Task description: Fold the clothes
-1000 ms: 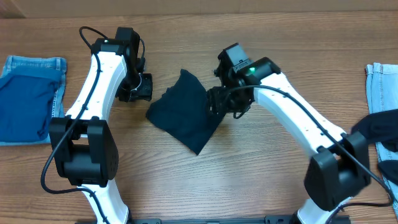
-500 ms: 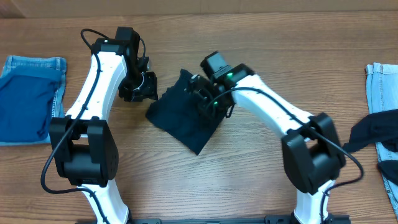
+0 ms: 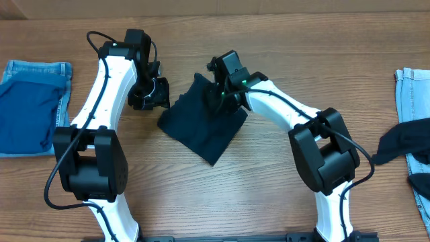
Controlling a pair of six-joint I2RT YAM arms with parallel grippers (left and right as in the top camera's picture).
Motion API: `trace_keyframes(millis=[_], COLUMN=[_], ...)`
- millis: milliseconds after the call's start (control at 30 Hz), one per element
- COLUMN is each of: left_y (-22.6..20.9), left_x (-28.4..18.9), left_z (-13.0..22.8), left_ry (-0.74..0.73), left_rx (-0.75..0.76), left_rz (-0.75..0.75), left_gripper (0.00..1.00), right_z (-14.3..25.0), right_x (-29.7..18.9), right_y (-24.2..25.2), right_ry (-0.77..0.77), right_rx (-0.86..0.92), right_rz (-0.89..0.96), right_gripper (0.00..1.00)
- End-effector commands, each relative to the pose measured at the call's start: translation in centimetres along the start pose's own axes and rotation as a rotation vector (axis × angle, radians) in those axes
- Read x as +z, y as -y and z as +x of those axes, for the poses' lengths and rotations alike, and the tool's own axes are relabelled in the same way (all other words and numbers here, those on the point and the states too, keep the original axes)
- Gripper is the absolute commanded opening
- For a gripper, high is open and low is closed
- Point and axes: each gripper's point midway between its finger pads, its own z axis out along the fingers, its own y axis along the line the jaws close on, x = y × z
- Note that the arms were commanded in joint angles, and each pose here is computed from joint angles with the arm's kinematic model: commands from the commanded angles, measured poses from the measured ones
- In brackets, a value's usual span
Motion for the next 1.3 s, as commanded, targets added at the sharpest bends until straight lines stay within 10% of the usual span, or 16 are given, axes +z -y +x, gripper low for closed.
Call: trace_keyframes(millis=[0,233,533,967,1267], left_y=[0.0,0.0,0.0,0.0,0.0], left_x=[-1.3,-1.3,-1.4,-1.3,-1.3], left_z=[-0.5,-0.9,-1.1,-0.8,-0.7], left_ry=[0.041,0.056,0.063,0.053,0.046], left_rx=[-0.007,-0.004,-0.003,-0.005,-0.006], left_rz=[-0.006,-0.006,-0.005,-0.006,-0.006], left_gripper=[0.53,0.56,0.60,0.60,0.61], right_z=[0.3,3.9,9.9,3.5,-1.7], right_x=[-0.3,-7.4,-0.5,2.9,3.0], right_y=[-1.2,-2.0,-0.9,-0.1,-1.7], right_ry=[-0.030,-0.227,-0.407,-0.190,0.000], right_rx=[-0.044,-0.380,-0.536,0.116,0.238], right_rz=[-0.070,-0.056,-0.057,-0.146,-0.225], right_gripper=[0.41,0.46,0.47,0.54,0.56])
